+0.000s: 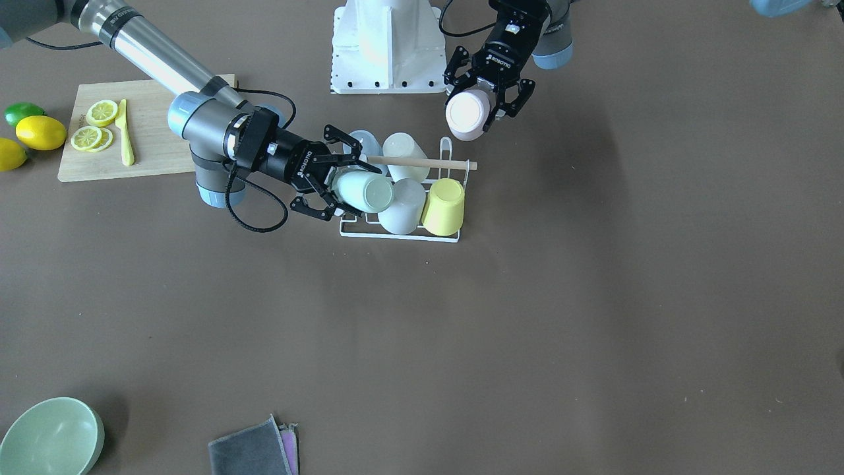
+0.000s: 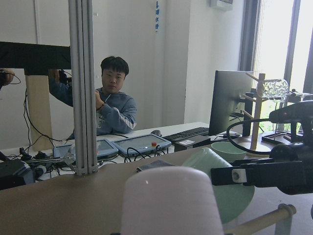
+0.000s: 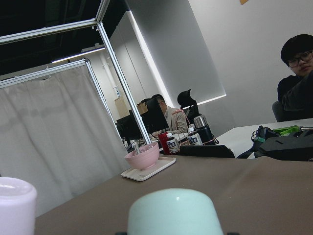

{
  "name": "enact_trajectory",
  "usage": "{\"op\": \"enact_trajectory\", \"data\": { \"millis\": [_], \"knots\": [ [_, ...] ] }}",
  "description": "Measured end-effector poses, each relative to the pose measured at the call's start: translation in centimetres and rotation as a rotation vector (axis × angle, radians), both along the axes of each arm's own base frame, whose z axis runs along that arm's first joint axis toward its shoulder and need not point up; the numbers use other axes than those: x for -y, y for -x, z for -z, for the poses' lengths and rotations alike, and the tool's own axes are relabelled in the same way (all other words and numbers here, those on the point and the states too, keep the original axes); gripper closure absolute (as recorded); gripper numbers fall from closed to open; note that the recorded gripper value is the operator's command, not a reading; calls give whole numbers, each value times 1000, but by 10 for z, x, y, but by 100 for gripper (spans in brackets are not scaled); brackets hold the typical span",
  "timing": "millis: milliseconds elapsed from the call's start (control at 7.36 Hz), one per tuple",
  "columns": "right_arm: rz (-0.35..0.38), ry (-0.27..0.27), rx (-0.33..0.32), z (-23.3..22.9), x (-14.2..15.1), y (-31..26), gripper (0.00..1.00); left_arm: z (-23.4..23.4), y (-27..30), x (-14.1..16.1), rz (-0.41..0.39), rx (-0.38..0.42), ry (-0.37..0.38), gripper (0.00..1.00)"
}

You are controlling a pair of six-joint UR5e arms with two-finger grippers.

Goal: Place cup on cup holder

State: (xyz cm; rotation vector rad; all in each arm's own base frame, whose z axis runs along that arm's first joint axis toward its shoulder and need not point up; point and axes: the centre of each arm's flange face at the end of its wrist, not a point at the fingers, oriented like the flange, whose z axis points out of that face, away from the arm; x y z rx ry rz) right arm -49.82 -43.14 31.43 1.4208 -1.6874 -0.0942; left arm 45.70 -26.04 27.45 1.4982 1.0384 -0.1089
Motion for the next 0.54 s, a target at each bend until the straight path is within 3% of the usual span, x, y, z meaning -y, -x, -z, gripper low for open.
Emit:
{"op": "enact_trajectory", "data": {
  "millis": [543],
  "knots": [
    [19,-6,-12,-5,-4,2,100,3,-21,11,15,-9,14,85]
  ]
}}
